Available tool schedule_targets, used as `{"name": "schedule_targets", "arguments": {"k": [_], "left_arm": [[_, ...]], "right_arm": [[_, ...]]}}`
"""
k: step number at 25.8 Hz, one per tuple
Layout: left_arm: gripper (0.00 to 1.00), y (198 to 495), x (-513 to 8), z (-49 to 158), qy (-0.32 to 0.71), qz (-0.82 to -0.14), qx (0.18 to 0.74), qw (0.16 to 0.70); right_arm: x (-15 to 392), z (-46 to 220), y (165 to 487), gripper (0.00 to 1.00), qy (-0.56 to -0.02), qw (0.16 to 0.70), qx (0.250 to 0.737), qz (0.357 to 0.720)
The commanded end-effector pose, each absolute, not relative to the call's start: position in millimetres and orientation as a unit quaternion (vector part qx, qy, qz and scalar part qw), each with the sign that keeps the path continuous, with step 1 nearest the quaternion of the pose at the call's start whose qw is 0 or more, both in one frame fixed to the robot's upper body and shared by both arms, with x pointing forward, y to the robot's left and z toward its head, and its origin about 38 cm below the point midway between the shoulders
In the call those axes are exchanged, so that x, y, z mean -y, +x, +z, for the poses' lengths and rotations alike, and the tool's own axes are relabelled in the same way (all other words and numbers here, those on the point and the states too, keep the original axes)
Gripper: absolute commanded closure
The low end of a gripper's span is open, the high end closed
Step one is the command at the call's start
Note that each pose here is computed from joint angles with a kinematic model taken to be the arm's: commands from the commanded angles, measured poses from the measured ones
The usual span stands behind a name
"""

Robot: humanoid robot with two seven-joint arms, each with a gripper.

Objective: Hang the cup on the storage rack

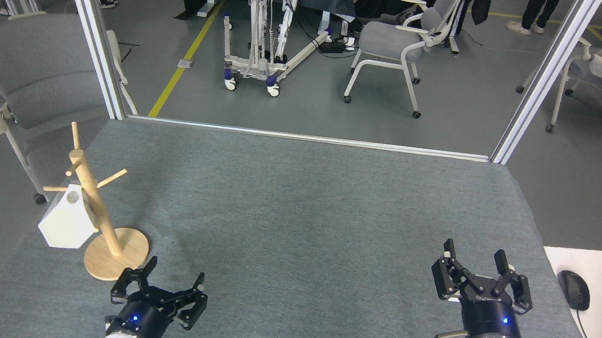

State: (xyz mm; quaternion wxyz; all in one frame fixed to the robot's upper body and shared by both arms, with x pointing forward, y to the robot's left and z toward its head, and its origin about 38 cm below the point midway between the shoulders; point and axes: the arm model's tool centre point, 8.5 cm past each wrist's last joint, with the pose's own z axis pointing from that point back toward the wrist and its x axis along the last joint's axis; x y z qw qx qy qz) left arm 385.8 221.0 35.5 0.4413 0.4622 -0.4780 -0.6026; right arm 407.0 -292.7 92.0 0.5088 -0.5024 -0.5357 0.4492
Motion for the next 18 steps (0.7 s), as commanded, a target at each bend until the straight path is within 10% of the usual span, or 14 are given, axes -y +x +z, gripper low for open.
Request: {"name": "schedule_targets", "arguments": {"k": [1,7,18], "left_arm": [[0.02,410,-175,66,0.474,-0.578,0.515,0.419],[0.02,446,-164,107,0.471,-0.523,0.557,0.442],[0.02,423,-172,101,0.475,-0.521,0.549,0.449]], "right_arm": [[285,93,409,0.0,-0.504,0.505,0.536,0.451],[277,97,411,0.0,-0.503,0.502,0.541,0.45],[281,96,415,0.0,-0.507,0.501,0.535,0.454]]}}
